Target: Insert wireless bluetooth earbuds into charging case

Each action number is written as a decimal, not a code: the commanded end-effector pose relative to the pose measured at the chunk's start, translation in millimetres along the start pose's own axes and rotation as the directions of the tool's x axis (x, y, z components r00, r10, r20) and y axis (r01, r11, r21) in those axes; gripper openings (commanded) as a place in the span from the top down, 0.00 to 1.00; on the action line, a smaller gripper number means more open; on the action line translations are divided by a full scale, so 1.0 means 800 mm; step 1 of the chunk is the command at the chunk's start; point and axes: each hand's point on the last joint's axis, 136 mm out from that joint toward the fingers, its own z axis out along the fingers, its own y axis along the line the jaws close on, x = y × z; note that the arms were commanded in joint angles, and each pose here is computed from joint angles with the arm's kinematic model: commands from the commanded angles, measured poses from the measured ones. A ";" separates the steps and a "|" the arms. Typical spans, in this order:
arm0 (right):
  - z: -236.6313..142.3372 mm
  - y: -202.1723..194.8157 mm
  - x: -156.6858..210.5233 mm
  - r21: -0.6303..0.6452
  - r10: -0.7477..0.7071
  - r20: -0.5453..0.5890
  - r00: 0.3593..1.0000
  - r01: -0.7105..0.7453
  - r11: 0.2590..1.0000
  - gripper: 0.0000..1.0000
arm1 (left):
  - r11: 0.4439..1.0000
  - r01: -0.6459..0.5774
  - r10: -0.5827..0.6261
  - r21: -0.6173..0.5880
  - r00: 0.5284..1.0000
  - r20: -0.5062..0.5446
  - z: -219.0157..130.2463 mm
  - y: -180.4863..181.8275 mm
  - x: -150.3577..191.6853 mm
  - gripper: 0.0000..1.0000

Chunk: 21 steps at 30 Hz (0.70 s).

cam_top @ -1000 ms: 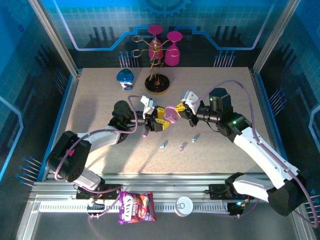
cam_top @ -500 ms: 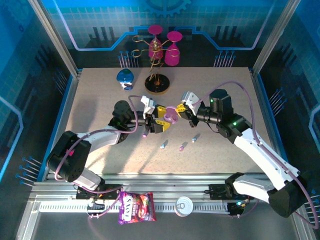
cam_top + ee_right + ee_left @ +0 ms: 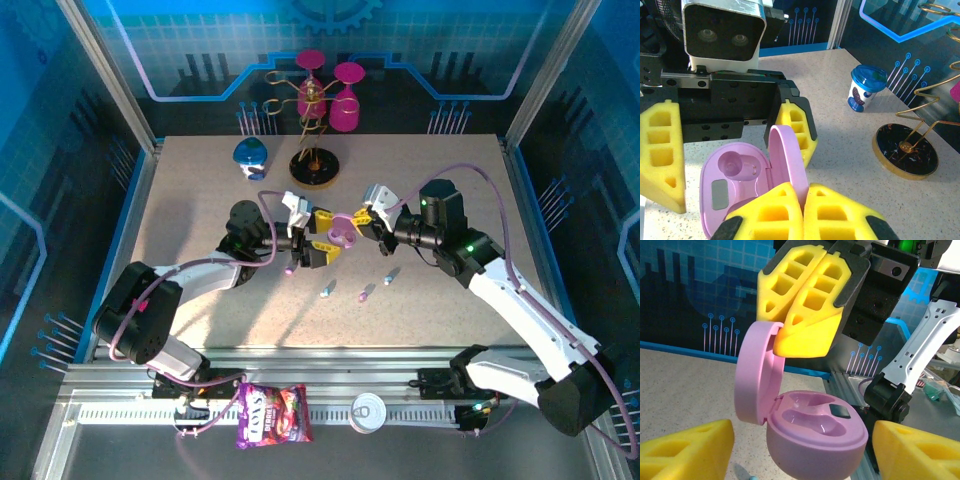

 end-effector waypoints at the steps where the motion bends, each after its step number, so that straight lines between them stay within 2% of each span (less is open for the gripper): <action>1: -0.003 0.006 -0.014 -0.015 -0.013 0.043 0.999 0.014 1.000 1.00 | 0.999 -0.044 0.044 0.027 0.999 0.011 0.003 -0.007 -0.006 0.35; 5: -0.001 0.007 -0.011 -0.023 -0.006 0.037 0.999 0.007 1.000 1.00 | 0.998 -0.042 0.042 0.037 0.999 0.014 0.002 -0.010 -0.009 0.48; 17: 0.001 0.009 -0.011 -0.036 0.002 0.033 0.999 -0.001 0.999 1.00 | 0.998 -0.049 0.048 0.047 0.999 0.015 0.001 -0.014 -0.009 0.67; 21: 0.001 0.009 -0.011 -0.038 0.009 0.033 0.999 -0.007 0.999 0.98 | 0.998 -0.052 0.052 0.046 0.999 0.015 0.001 -0.014 -0.009 0.70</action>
